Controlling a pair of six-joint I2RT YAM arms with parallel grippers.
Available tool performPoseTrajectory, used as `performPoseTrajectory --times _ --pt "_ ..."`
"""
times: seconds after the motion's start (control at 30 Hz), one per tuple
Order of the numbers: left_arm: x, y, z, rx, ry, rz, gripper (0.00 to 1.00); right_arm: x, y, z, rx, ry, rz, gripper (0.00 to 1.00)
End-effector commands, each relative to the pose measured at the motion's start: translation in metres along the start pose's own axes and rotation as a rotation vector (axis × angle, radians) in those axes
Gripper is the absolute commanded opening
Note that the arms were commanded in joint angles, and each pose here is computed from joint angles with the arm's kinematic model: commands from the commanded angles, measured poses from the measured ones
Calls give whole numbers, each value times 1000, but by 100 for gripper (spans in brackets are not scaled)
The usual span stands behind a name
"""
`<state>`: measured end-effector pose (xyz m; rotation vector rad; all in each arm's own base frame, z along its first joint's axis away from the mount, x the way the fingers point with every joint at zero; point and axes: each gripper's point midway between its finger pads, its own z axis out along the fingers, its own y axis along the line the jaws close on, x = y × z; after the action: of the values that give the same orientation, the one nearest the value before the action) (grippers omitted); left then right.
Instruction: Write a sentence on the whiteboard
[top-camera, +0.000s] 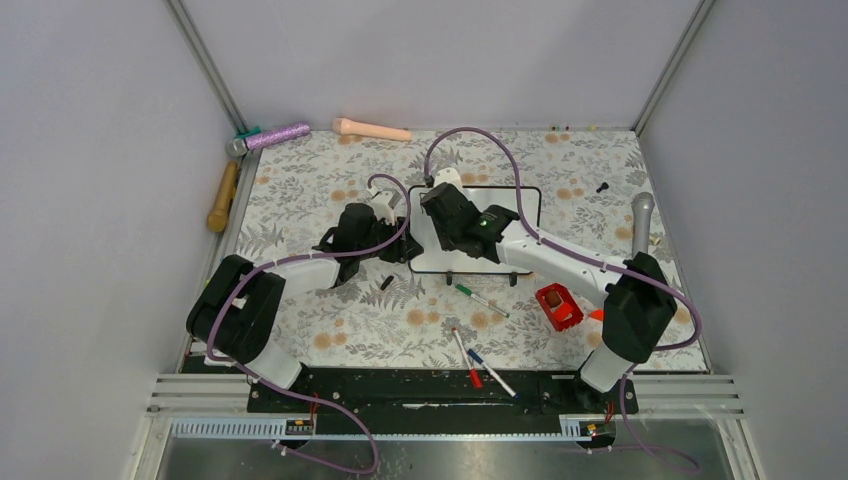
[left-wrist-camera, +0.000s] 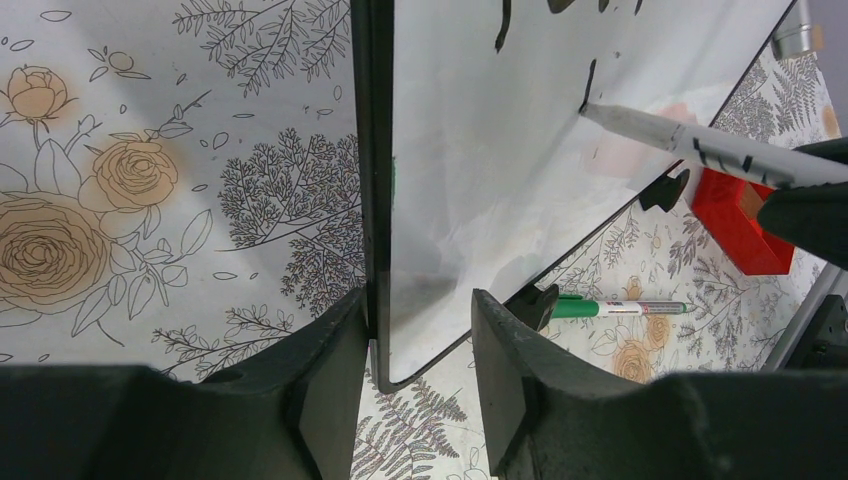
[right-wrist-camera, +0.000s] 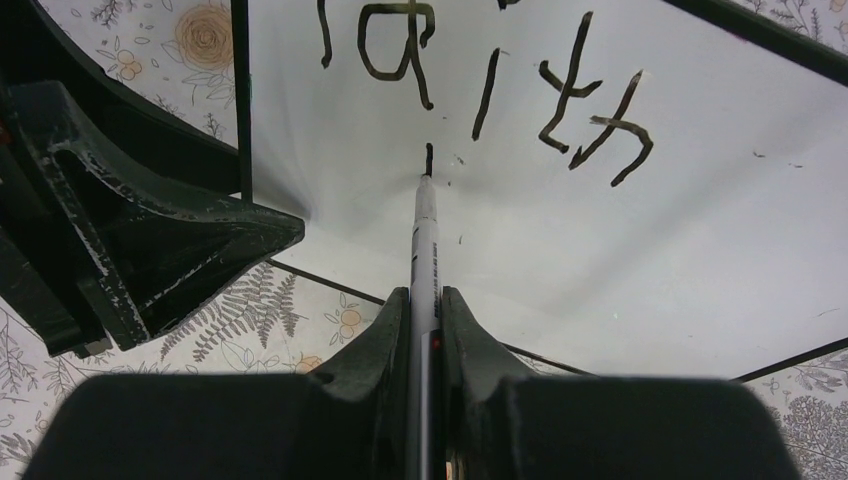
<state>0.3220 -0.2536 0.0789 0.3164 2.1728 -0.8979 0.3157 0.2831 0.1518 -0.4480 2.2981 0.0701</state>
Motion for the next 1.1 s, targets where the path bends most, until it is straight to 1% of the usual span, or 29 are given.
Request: performPoseTrajectory --times 0.0,0.3,0.43,0.53,0.67,0.9,1.07 --pt "-22 -16 2 64 -50 33 41 4 1 -7 -10 4 10 0" --pt "-22 -16 2 67 -50 34 41 8 2 -8 -14 11 12 0" --pt "-22 -16 2 68 -49 34 41 -4 3 -18 -38 -26 19 0" --pt "-22 -17 2 73 -52 34 41 -16 7 -26 -85 -86 26 0" --pt "-23 -20 2 86 -56 27 41 -21 4 -34 -96 -134 33 0" --pt "-22 -21 3 95 -53 22 41 -26 -7 -36 -1 -151 -6 0" --pt "-23 -22 1 97 -57 24 41 -25 -2 -28 12 -127 -30 0"
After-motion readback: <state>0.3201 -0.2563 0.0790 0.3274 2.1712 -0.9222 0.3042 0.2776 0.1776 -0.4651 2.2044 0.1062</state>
